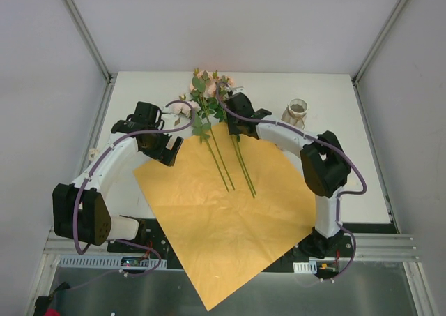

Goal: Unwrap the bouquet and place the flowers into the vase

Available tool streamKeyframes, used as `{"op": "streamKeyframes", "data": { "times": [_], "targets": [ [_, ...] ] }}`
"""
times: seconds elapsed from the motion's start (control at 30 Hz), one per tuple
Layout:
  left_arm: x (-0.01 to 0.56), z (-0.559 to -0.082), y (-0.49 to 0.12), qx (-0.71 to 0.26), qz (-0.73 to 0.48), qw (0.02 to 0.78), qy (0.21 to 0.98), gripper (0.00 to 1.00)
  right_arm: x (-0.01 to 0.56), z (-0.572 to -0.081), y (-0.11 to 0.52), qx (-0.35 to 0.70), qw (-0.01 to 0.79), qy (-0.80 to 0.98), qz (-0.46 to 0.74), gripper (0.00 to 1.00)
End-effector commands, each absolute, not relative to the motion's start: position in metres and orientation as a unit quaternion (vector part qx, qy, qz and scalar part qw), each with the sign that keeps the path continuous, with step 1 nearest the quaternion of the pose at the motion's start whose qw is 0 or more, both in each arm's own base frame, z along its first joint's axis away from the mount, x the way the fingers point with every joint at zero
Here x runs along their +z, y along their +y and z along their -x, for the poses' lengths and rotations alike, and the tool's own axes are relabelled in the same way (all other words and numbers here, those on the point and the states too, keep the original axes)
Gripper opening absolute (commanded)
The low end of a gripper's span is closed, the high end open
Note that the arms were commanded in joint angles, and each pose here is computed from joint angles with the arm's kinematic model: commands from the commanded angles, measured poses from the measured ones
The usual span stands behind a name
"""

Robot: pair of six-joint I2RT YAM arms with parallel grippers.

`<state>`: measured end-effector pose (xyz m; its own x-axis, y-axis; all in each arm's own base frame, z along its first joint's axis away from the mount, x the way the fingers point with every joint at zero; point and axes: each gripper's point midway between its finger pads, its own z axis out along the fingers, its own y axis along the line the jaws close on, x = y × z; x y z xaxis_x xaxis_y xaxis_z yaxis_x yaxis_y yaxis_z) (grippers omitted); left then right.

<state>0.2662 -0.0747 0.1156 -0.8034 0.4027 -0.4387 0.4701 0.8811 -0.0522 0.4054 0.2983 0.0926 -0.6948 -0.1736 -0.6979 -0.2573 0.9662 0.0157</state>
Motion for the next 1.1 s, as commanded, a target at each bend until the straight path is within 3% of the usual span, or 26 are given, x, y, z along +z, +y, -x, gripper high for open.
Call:
{"op": "streamKeyframes", "data": {
  "times": [0.0, 0.57, 0.67, 0.7, 0.8, 0.9, 1.07],
  "targets": [
    [0.117, -0.265, -0.068, -0.068, -0.235, 0.222, 0.944, 0.99, 0.080, -0.413, 0.298, 0.047, 0.362, 0.922, 0.128, 0.38],
    [0.117, -0.270, -0.068, -0.066, -0.237, 0.223, 0.943, 0.99, 0.030, -0.411, 0.287, 0.020, 0.317, 0.941, 0.118, 0.44],
    [0.117, -0.270, -0.067, -0.064, -0.238, 0.223, 0.943, 0.99, 0.026, -0.413, 0.287, 0.017, 0.315, 0.942, 0.116, 0.37],
    [0.118, -0.271, -0.067, -0.063, -0.237, 0.225, 0.943, 0.99, 0.026, -0.413, 0.287, 0.017, 0.317, 0.942, 0.113, 0.20],
    [0.119, -0.270, -0.068, -0.066, -0.237, 0.224, 0.943, 0.99, 0.032, -0.415, 0.288, 0.022, 0.323, 0.940, 0.104, 0.07],
    [0.119, -0.270, -0.068, -0.067, -0.235, 0.225, 0.943, 0.99, 0.044, -0.416, 0.291, 0.033, 0.340, 0.935, 0.098, 0.01],
    [0.123, -0.272, -0.069, -0.068, -0.234, 0.231, 0.942, 0.99, 0.099, -0.422, 0.291, 0.056, 0.404, 0.910, 0.079, 0.01]
  ]
}}
